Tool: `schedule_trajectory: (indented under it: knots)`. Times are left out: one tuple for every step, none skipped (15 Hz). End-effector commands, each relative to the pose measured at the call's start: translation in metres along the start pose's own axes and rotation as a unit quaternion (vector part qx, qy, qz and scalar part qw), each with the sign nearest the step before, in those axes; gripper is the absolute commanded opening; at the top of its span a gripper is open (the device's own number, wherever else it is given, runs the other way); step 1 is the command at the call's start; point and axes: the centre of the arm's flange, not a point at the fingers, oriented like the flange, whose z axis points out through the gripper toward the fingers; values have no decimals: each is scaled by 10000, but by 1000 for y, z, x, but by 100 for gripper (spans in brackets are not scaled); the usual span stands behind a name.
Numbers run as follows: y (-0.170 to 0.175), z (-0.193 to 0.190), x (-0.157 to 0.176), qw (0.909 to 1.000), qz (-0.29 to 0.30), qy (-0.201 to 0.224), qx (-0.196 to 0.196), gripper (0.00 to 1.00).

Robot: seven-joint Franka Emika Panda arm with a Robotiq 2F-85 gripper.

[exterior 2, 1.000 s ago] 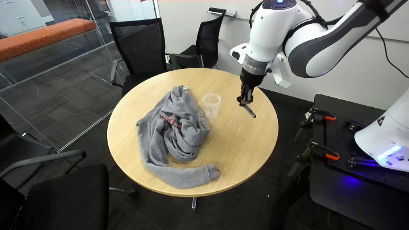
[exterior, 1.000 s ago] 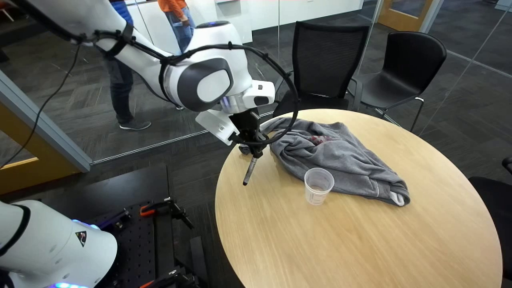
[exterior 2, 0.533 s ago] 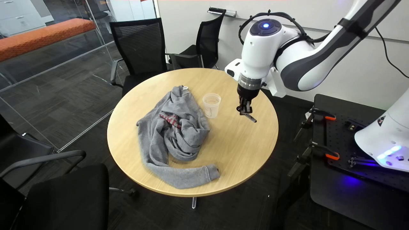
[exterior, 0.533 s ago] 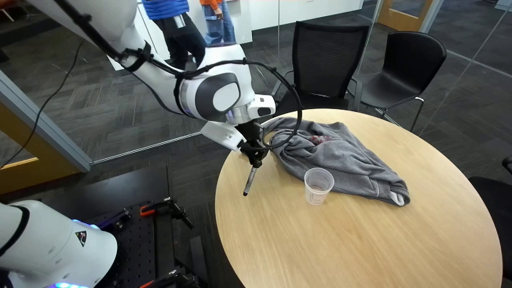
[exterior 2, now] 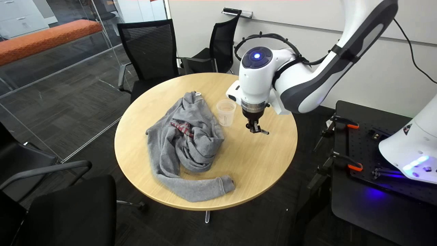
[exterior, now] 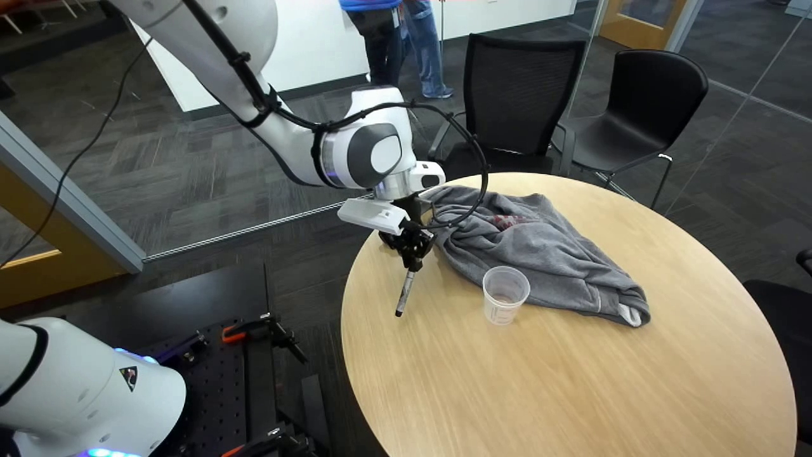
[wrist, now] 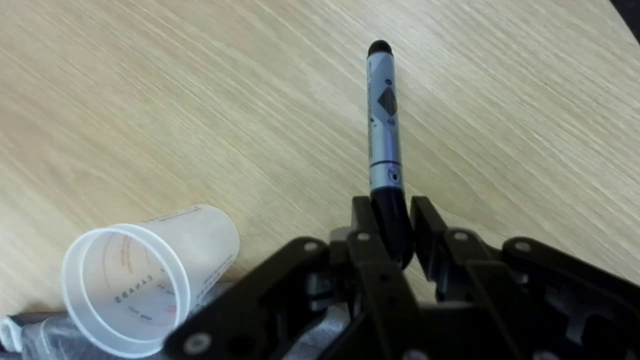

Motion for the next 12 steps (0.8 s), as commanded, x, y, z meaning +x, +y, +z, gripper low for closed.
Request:
schedule_trajectory:
  knots:
    - [-2,17,32,9994,-189,-228,-165,6]
    - [-3,22,36,9992,-222,-273,-183,6]
    - [-5,28,39,9989,-266,-322,-189,6]
    - [-7,34,41,9987,-306,-356,-189,6]
    - [-9,40,42,9984,-358,-382,-205,6]
    - [-11,46,44,9982,-395,-390,-215,6]
    - [-14,51,46,9980,-436,-403,-215,6]
    - [-15,55,48,9978,-459,-423,-223,6]
    - [-17,60,50,9976,-476,-441,-229,6]
    - [-18,63,52,9975,-489,-458,-229,6]
    - [-18,66,53,9974,-493,-468,-229,6]
    - [-18,69,56,9974,-486,-482,-233,6]
